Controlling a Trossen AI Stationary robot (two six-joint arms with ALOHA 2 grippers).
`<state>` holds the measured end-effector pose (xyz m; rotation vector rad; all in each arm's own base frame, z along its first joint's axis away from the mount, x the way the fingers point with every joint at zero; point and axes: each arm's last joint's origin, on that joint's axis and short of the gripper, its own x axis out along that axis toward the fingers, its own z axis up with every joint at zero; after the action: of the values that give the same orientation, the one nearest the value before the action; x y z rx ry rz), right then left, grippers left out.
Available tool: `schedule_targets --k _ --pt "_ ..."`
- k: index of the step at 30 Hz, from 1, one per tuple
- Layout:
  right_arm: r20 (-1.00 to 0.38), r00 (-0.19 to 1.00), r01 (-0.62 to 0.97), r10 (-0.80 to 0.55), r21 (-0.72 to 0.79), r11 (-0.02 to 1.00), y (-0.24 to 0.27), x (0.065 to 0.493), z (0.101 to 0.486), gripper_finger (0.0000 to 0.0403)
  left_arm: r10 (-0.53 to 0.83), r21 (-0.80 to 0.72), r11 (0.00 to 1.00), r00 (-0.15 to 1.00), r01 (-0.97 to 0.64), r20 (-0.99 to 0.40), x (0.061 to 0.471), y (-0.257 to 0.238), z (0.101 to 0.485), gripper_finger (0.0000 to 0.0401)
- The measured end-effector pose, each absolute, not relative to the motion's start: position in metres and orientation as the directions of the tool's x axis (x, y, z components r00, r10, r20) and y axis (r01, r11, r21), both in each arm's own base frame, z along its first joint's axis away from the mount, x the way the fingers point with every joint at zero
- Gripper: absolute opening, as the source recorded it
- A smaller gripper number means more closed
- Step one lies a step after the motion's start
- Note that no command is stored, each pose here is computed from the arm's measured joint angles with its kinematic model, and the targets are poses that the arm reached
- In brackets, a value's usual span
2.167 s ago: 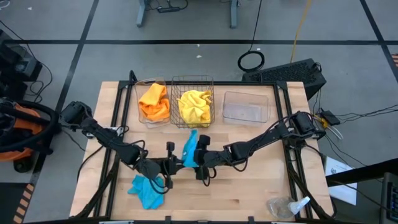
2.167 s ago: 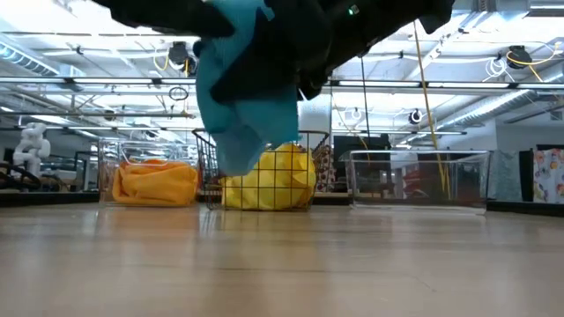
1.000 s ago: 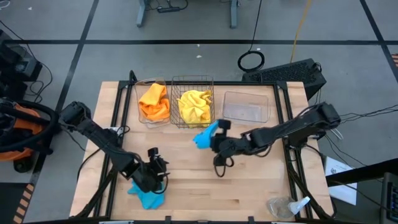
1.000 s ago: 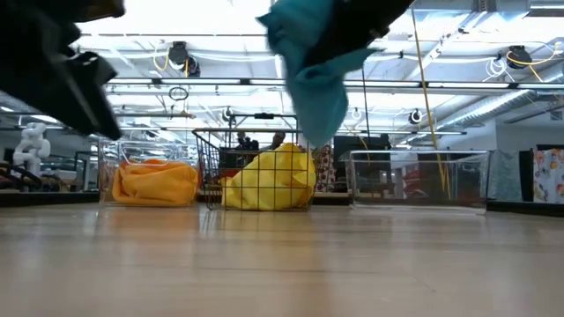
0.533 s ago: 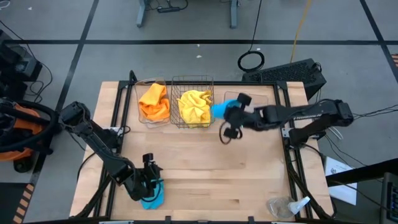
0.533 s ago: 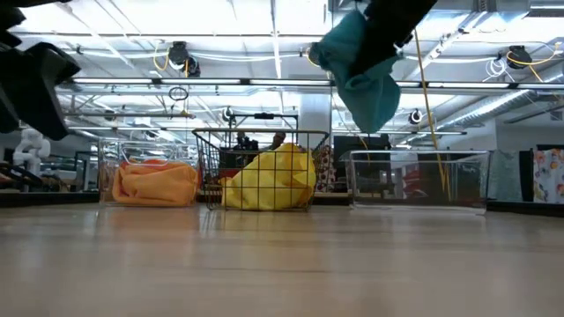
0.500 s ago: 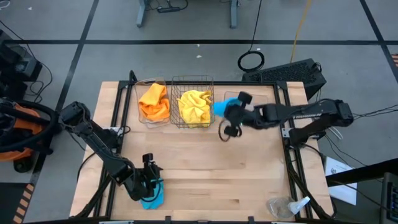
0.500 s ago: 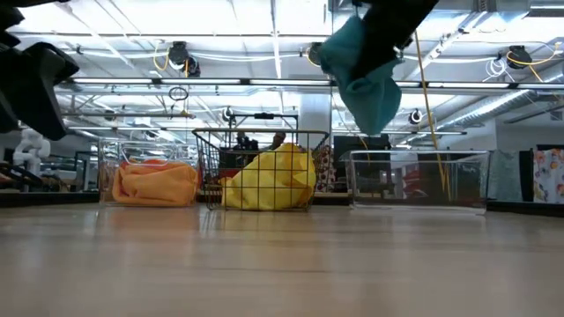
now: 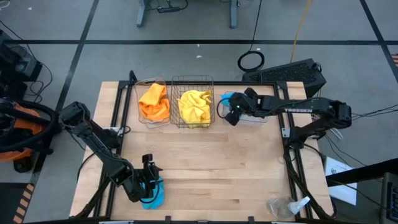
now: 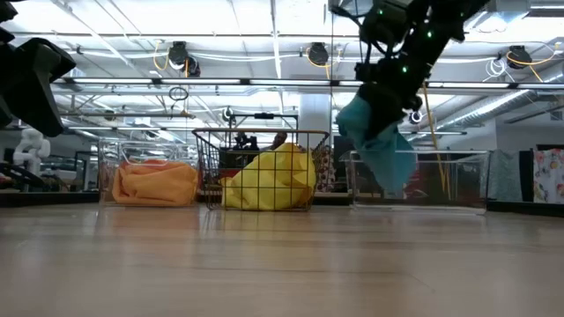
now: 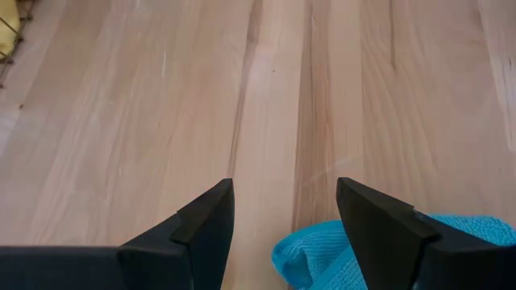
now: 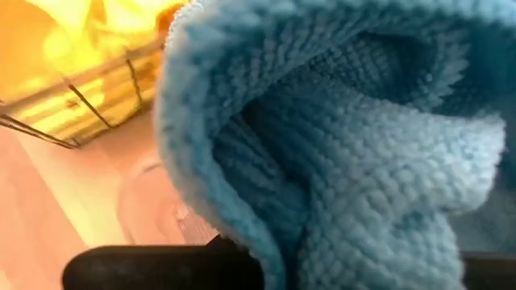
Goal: Sort microfiber towel by color & place in baskets
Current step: Put the top blue microfiber cloth into the right transparent bin
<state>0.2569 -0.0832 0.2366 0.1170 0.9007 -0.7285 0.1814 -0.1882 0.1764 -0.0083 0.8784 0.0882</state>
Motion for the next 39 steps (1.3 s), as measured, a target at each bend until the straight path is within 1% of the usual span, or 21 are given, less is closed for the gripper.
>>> schedule_targets --k 6,15,20,24,31,35,39 --pt "-0.788 0.329 0.637 -0.520 -0.221 0.739 -0.087 0.247 0.225 0.0013 0.091 0.041 0.995 0.646 -0.091 -0.758 0.182 -0.188 0.177 0.0224" --pt "-0.870 0.151 0.659 -0.470 -0.265 0.704 -0.082 0.228 0.217 0.0013 0.092 0.042 0.995 0.648 -0.092 -0.756 0.182 -0.188 0.177 0.0224" --pt "-0.870 0.149 0.656 -0.470 -0.269 0.705 -0.082 0.227 0.217 0.0022 0.090 0.039 0.995 0.650 -0.092 -0.755 0.182 -0.188 0.177 0.0224" --pt "-0.870 0.151 0.657 -0.469 -0.266 0.705 -0.082 0.228 0.217 0.0051 0.089 0.037 0.995 0.653 -0.094 -0.752 0.182 -0.188 0.177 0.0224" --pt "-0.885 0.119 0.666 -0.450 -0.265 0.697 -0.080 0.224 0.216 0.0128 0.101 0.045 0.994 0.661 -0.101 -0.744 0.182 -0.188 0.177 0.0224" --pt "-0.924 0.105 0.647 -0.367 -0.217 0.731 -0.077 0.221 0.215 0.0172 0.101 0.046 0.994 0.661 -0.101 -0.744 0.182 -0.188 0.177 0.0224" --pt "-0.947 0.087 0.637 -0.309 -0.186 0.748 -0.075 0.219 0.221 0.0205 0.101 0.046 0.994 0.660 -0.100 -0.744 0.182 -0.188 0.177 0.0224"
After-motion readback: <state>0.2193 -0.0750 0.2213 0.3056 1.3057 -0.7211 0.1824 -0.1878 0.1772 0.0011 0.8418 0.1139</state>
